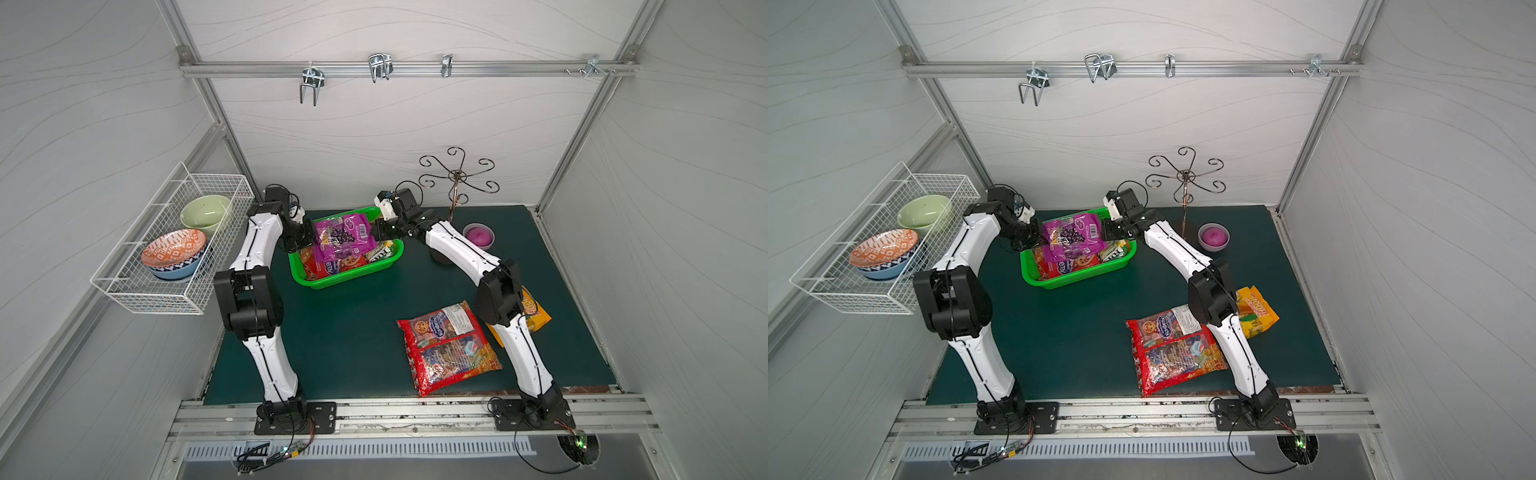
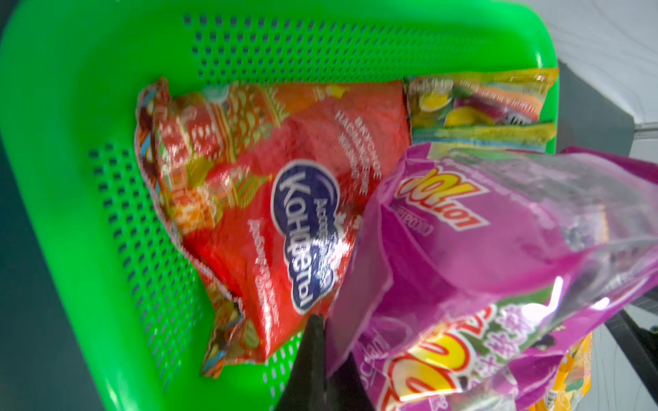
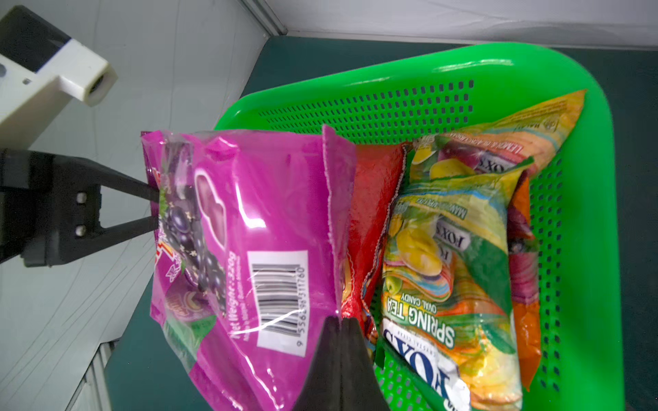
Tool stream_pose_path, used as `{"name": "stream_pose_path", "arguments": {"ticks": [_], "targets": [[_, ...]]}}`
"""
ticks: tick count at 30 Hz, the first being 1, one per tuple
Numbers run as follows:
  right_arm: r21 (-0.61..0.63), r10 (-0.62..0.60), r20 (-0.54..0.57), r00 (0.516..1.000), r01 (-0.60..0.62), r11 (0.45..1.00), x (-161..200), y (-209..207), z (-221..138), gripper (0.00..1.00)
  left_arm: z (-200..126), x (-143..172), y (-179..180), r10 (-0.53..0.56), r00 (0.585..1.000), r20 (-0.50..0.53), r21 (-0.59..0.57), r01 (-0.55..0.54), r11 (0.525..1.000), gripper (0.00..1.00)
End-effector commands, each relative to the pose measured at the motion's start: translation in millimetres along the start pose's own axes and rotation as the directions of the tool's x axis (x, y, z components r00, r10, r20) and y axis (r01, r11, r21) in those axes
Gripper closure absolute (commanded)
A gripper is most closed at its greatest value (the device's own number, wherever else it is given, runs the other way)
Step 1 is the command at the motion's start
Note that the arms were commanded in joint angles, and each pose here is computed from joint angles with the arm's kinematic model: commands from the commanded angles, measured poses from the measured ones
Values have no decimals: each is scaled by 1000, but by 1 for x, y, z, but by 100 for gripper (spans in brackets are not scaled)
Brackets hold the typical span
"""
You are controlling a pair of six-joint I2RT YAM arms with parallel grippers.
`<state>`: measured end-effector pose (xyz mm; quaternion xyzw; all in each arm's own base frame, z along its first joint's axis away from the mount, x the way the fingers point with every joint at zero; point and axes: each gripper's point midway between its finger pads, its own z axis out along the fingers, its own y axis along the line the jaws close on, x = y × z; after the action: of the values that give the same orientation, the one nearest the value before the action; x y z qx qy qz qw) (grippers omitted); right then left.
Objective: Put the candies in the basket
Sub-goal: Place the candy in the basket.
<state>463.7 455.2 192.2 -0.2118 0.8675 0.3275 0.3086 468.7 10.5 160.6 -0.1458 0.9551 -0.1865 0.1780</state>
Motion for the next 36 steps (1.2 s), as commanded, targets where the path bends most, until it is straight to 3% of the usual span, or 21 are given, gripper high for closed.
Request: {"name": "stream_pose_path", "arguments": {"ticks": [1, 13, 23, 36], "targets": [[112, -29, 53, 998, 23, 993, -19, -30, -4, 100, -14, -37, 9, -27, 994, 103, -23, 29, 999, 100], [109, -28, 186, 982, 8, 994, -43, -58, 31, 100, 8, -55, 20, -41, 992, 118, -47, 47, 998, 100], [224, -123, 224, 967, 72, 972, -49, -81, 44, 100, 34, -60, 28, -62, 993, 99, -43, 67, 997, 100], [250, -114, 224, 968, 56, 967, -42, -91, 58, 100, 57, -62, 41, -108, 990, 94, -70, 115, 991, 100]]}}
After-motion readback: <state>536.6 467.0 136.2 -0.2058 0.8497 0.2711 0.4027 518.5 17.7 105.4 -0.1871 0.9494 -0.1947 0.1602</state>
